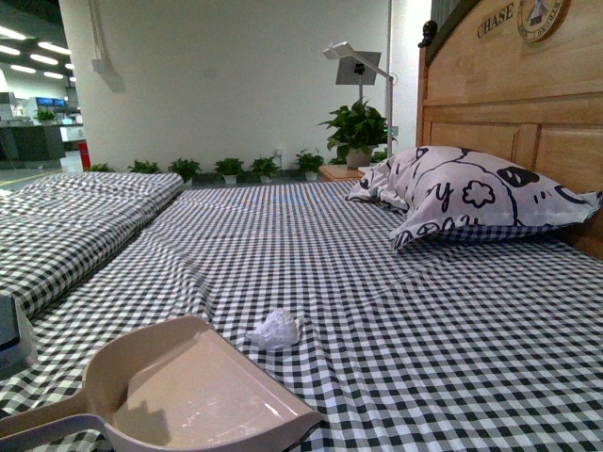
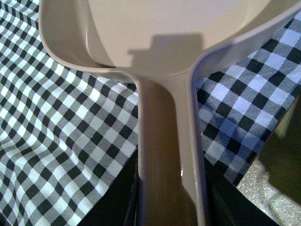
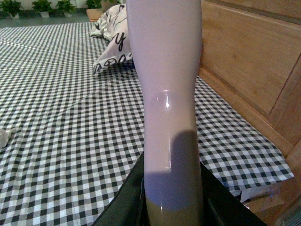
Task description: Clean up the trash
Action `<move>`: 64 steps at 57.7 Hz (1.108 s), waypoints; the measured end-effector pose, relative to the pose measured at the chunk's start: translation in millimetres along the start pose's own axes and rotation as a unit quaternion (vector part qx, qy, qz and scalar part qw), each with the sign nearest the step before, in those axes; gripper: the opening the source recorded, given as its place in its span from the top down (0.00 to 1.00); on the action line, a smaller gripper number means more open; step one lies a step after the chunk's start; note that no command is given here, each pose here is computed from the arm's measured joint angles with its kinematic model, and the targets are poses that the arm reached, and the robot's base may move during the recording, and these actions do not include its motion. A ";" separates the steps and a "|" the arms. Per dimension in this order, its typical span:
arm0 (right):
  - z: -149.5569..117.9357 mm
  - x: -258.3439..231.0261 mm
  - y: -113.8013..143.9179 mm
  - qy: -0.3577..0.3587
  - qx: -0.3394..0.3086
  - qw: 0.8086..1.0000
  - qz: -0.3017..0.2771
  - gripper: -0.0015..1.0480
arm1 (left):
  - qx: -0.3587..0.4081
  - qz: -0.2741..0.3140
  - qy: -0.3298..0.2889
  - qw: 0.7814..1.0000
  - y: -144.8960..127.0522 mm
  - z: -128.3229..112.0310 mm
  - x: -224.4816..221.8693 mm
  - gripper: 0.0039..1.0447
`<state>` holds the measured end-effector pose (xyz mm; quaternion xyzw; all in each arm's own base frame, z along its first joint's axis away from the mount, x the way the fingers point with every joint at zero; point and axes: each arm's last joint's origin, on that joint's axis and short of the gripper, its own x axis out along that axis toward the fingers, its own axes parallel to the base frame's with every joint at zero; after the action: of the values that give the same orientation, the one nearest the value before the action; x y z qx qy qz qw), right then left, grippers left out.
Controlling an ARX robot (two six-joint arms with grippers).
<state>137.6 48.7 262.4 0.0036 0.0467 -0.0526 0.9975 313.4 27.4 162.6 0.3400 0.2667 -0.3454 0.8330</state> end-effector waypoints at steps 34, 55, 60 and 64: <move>-41.6 191.6 93.7 0.209 -0.077 0.963 0.150 0.81 | 0.001 0.000 0.001 1.000 0.0 -0.3 0.4 0.74; -64.1 257.8 159.7 0.228 -0.155 0.950 0.145 0.81 | 0.001 0.000 0.001 1.000 0.0 -0.3 0.4 0.74; -70.5 261.2 174.6 0.229 -0.171 0.945 0.157 0.81 | 0.001 0.000 0.001 1.000 0.0 -0.3 0.4 0.74; -78.3 260.2 183.4 0.236 -0.180 0.940 0.167 0.81 | 0.001 0.000 0.001 1.000 0.0 -0.3 0.4 0.74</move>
<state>407.3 204.8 160.5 -0.1562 0.2882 0.1264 0.9362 313.5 27.5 162.1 0.3414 0.2671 -0.3458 0.8321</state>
